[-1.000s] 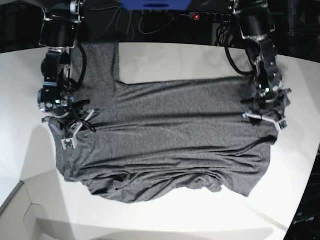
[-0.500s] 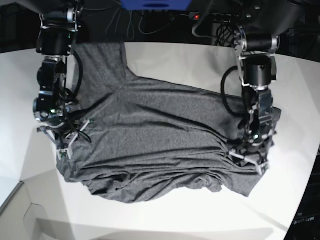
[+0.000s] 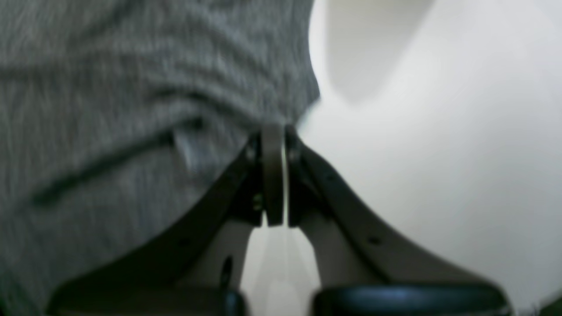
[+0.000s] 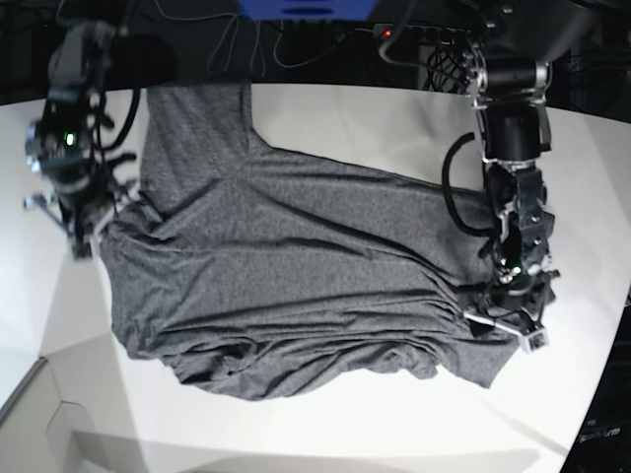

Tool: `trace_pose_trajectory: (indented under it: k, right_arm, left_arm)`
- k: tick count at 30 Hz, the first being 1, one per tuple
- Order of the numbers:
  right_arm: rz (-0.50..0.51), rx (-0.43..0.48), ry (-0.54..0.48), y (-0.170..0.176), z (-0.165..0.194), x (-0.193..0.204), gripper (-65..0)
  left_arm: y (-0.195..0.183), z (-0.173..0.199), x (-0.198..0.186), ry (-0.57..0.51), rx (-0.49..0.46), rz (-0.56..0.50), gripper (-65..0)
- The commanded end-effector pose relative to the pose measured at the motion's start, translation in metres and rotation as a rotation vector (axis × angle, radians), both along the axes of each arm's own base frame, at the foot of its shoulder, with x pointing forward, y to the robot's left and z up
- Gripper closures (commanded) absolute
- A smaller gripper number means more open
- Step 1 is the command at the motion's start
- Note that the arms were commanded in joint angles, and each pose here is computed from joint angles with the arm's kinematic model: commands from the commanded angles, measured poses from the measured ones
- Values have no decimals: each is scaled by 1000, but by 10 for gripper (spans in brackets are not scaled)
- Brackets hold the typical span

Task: Layout the t-shirt on the table in an organized manner, then fold the t-shirt properly
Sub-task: 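Lift the shirt's collar-side edge with both grippers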

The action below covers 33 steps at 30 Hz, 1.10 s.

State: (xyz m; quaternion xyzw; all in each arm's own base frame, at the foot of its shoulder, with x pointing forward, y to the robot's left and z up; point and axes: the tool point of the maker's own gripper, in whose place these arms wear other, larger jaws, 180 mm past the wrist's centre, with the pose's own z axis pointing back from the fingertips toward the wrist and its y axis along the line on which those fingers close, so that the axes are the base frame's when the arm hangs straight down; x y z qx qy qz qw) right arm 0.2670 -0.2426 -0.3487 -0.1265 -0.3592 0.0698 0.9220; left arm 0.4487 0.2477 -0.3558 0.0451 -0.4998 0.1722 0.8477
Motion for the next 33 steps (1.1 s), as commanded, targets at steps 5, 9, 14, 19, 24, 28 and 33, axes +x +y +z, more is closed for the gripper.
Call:
trace_pose_trajectory:
  k: [5,9,14,19,24,28,33]
  right_arm:
    - [100,49,35,40,-5,-35,-151]
    - [82,109,110,54,-26,-66,-249]
    - [71,135,152,61,-36,-84,-330]
    - [52,136,186,58,-42,-99,-372]
    - [26,153,215,59,-49,-112,-372]
    - [21,171,258,61,-62,-120,-371]
    - [17,186,279,63,-71,-122,-369]
  left_arm:
    - [-15,41,-10,-75,-5,-37,-431]
    - [-33,45,-39,-82,-66,-68,-431]
    - [-47,22,-74,-37,-143,-90,-431]
    - [-53,-4,-102,22,-203,-89,-431]
    - [-53,-11,-111,40,-213,-89,-431]
    - [-51,-11,-112,43,-214,-83,-431]
    - [-50,-14,-116,51,-211,-82,-431]
